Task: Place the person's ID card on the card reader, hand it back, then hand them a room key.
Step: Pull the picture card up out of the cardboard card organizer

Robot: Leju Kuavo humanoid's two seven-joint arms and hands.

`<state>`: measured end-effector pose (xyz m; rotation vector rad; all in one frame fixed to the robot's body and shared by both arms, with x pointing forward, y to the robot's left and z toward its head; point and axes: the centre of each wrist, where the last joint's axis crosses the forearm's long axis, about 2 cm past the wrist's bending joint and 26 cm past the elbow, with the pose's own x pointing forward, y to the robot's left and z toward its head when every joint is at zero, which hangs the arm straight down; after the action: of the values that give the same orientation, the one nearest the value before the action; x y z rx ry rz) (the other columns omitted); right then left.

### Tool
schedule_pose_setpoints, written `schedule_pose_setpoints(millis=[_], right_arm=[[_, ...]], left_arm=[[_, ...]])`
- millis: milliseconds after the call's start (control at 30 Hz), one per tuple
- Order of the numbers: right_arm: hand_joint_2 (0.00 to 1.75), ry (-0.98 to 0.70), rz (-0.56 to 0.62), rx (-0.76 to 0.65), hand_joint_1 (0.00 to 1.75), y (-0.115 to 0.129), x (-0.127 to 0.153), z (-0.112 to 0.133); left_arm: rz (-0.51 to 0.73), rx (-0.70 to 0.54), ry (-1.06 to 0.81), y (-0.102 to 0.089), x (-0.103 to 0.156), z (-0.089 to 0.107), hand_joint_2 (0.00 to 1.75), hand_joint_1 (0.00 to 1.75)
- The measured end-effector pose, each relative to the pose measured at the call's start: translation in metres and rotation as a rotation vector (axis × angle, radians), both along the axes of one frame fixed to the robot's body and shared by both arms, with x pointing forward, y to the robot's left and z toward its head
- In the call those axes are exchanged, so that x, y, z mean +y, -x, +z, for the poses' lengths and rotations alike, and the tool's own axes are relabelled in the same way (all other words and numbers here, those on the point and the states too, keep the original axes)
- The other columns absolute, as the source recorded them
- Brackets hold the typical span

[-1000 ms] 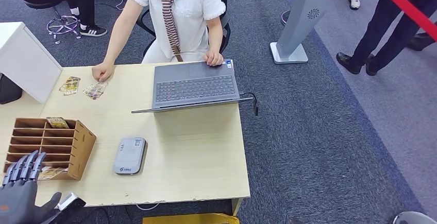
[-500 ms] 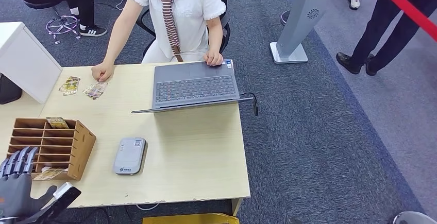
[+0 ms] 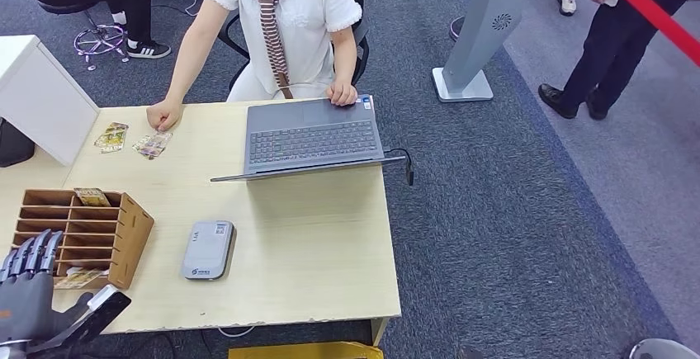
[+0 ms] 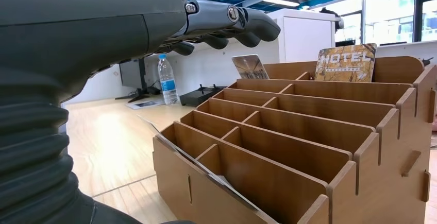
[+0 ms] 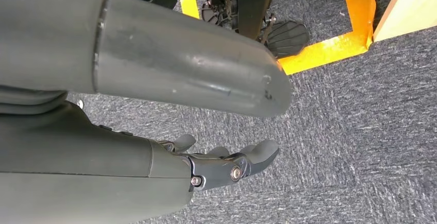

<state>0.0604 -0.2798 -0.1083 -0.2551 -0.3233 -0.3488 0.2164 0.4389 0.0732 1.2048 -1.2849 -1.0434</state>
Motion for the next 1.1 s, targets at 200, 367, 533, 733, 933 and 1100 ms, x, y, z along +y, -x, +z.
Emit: schedule_pose_setpoints(millis=[200, 367, 533, 733, 933, 1100], right_arm=[[0.0, 0.0, 0.0, -0.001, 0.0, -0.0001, 0.0, 0.0], [0.0, 0.0, 0.0, -0.001, 0.0, -0.0001, 0.0, 0.0], [0.0, 0.002, 0.0, 0.0, 0.0, -0.0001, 0.0, 0.0], [0.0, 0.003, 0.001, -0.001, 0.0, -0.0001, -0.0001, 0.0], [0.0, 0.002, 0.001, -0.001, 0.0, -0.0001, 0.0, 0.0], [0.0, 0.001, 0.001, -0.002, 0.0, -0.0001, 0.0, 0.0]], left_arm=[[0.002, 0.004, 0.002, 0.0003, -0.0002, -0.0012, 1.75, 0.0], [0.002, 0.005, 0.002, 0.0003, -0.0003, -0.0014, 1.75, 0.0], [0.002, 0.005, 0.002, 0.0004, -0.0003, -0.0015, 1.75, 0.0], [0.003, 0.012, 0.008, 0.0012, -0.0002, -0.0021, 1.75, 1.75], [-0.002, 0.039, 0.034, 0.0035, 0.0003, -0.004, 1.75, 1.75], [-0.002, 0.039, 0.037, 0.0034, 0.0003, -0.0039, 1.75, 1.75]])
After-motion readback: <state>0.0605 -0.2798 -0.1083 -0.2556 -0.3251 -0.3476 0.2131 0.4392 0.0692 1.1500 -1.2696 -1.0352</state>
